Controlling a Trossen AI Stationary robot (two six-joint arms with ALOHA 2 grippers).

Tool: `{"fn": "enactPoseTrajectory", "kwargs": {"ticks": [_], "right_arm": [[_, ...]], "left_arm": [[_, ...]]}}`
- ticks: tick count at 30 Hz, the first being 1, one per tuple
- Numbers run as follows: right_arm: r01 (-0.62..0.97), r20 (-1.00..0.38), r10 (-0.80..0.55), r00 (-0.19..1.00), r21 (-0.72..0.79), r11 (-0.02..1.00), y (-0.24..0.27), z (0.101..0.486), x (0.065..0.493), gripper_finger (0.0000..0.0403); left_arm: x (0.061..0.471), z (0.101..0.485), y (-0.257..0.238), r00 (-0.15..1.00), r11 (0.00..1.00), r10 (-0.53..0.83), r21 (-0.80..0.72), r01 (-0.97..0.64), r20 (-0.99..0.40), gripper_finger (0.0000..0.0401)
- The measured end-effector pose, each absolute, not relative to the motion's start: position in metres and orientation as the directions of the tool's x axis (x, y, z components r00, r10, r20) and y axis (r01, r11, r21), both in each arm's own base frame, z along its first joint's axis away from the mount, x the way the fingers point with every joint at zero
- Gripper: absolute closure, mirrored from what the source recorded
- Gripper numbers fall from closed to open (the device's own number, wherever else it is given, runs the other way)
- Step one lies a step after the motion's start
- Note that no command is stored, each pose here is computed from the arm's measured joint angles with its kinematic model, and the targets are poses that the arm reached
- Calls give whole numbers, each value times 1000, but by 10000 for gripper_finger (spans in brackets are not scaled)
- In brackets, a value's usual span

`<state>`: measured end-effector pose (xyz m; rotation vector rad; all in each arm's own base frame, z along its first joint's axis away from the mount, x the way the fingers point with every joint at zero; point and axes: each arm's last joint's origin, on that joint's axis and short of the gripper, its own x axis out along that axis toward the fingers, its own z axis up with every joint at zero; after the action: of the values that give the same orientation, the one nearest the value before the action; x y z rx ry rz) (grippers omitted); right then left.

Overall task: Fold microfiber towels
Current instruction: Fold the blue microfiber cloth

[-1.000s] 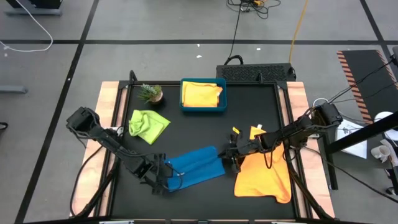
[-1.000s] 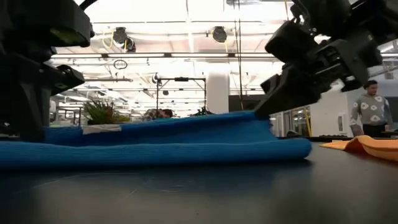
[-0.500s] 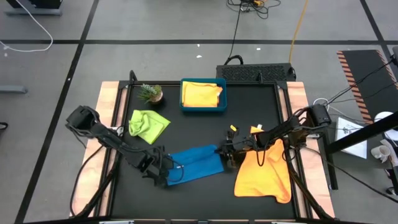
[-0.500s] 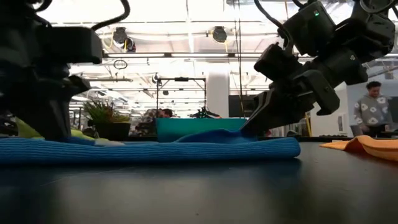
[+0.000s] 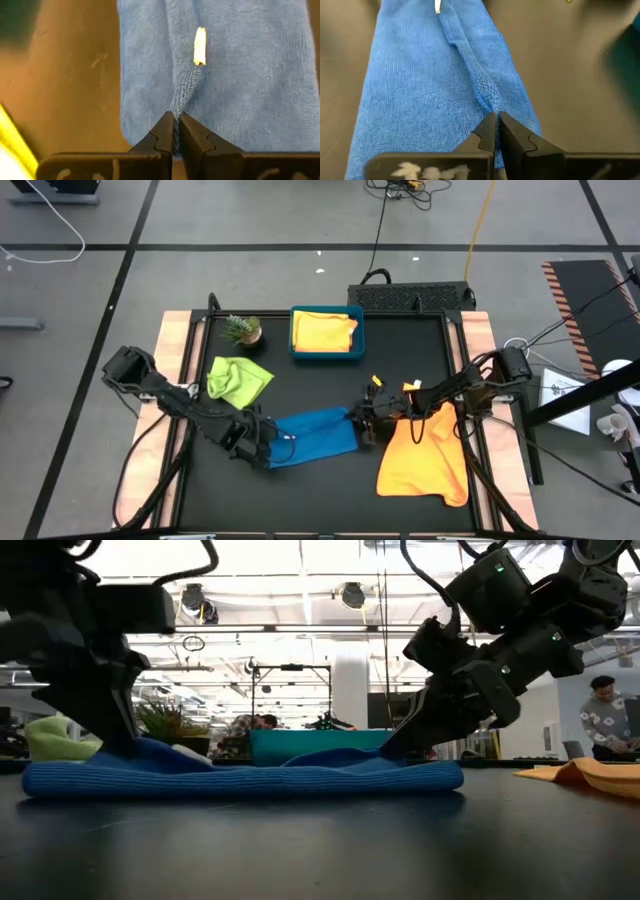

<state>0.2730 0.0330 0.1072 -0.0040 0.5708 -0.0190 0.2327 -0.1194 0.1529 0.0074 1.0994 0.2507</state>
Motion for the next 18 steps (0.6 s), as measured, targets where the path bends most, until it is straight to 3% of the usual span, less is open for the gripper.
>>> {"fn": "enactPoseTrajectory", "kwargs": {"ticks": [10, 18], "right_arm": [[125, -530, -101, 842, 10, 992, 22, 108, 274, 321], [149, -520, -114, 846, 26, 988, 18, 112, 274, 272]], "left_arm": [[236, 153, -107, 393, 956, 227, 128, -262, -891, 366], [231, 160, -91, 355, 920, 310, 184, -347, -882, 286]]}}
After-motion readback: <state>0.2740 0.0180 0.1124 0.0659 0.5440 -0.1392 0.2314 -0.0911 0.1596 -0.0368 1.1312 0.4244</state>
